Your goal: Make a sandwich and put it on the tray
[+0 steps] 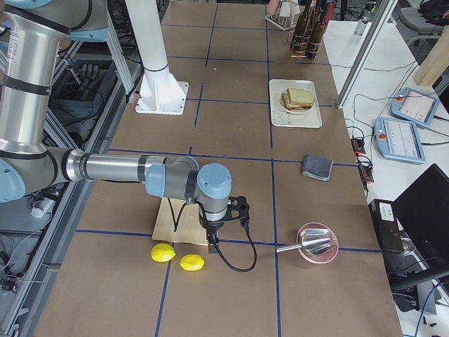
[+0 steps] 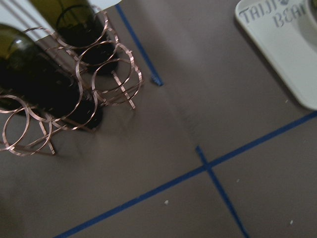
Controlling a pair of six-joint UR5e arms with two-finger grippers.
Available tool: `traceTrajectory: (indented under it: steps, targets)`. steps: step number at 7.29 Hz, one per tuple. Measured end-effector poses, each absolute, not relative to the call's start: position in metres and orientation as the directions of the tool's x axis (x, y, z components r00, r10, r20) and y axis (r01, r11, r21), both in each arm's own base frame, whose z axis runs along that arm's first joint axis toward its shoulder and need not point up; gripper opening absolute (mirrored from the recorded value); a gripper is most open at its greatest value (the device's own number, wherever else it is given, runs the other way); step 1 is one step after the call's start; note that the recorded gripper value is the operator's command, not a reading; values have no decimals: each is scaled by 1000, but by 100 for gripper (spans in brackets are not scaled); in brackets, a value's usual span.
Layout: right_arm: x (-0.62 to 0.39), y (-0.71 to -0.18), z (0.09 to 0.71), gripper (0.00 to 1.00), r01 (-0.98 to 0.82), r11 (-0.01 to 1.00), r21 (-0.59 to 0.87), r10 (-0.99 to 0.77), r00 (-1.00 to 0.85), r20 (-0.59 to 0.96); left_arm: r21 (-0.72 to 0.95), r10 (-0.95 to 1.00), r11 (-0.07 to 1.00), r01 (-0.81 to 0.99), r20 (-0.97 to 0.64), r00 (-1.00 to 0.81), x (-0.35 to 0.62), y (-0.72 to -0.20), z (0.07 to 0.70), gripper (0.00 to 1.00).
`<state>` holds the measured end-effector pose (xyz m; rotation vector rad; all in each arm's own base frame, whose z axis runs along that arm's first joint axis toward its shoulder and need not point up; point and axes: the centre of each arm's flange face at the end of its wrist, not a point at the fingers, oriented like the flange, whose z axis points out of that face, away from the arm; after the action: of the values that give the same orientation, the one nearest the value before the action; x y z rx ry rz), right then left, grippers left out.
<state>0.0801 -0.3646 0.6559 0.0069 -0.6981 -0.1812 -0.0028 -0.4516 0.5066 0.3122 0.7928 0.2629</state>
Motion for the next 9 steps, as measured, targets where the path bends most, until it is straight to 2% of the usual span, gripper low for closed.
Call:
traceTrajectory:
  steps: [2,4,6,9]
  targets:
    - [80,-364,656,100,163,984,66,-167,751,639,282,279,953,-111,-674,684,-44,-404,577,100]
    - [80,-365,656,100,163,984,67,-168,751,638,270,307,949,-165,-665,681,-75,-367,640,100]
    - [80,-365,656,100,163,984,68,-169,751,638,273,342,939,-210,-655,674,-83,-353,661,100]
    - [80,-366,655,100,162,984,70,-169,752,638,241,324,946,-217,-663,675,-86,-361,657,100]
